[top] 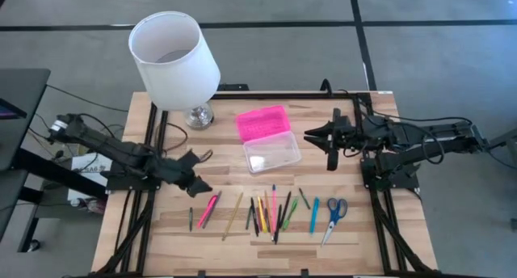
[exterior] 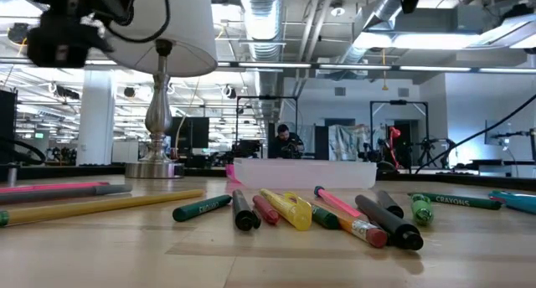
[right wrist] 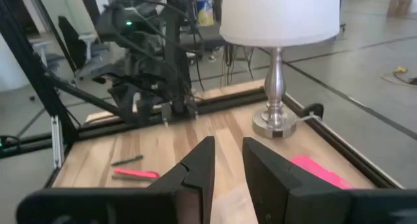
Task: Pick & place school supplies into a supply box
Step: Put the green crayon into the pink supply box
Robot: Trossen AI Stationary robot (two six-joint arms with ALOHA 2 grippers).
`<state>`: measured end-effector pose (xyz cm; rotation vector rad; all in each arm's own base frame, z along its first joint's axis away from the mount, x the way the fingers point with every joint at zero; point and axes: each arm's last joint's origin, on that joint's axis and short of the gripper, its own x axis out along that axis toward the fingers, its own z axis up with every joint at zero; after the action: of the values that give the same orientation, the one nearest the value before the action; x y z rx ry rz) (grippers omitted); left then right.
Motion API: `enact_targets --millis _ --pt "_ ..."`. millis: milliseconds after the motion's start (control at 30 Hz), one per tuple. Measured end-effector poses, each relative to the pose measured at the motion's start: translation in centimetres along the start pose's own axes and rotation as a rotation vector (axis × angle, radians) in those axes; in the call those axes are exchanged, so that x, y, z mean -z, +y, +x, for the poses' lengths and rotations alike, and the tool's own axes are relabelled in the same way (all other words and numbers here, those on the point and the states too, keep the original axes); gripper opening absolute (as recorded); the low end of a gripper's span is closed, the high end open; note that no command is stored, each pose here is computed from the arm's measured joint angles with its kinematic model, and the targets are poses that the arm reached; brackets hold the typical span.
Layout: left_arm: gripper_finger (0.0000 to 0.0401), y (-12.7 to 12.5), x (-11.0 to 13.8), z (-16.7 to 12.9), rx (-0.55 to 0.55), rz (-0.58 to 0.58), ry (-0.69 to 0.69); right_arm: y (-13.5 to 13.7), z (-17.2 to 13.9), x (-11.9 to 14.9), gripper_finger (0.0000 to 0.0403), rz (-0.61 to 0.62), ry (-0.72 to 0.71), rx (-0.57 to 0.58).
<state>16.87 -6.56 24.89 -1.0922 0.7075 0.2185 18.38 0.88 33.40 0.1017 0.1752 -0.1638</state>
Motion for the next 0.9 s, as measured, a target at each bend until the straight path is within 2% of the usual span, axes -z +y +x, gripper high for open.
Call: enact_targets --millis 300,533,700,900 --pt "0.0178 0.3 3.7 2.5 -0.158 -0.195 0.051 -0.1 0.0 0.3 0.0075 -0.028 0.031 0.006" --pt "0.0178 1.6 6.3 4.2 -0.361 -0.338 0.156 -0.1 0.0 0.4 0.0075 -0.039 0.044 0.007" --pt "0.0178 2.0 7.4 4.7 -0.447 -0.389 0.188 -0.1 0.0 0.4 0.0075 -0.038 0.046 0.007" --pt "0.0178 2.0 7.9 4.9 -0.630 -0.370 0.211 -0.1 0.1 0.4 0.0075 -0.037 0.042 0.008"
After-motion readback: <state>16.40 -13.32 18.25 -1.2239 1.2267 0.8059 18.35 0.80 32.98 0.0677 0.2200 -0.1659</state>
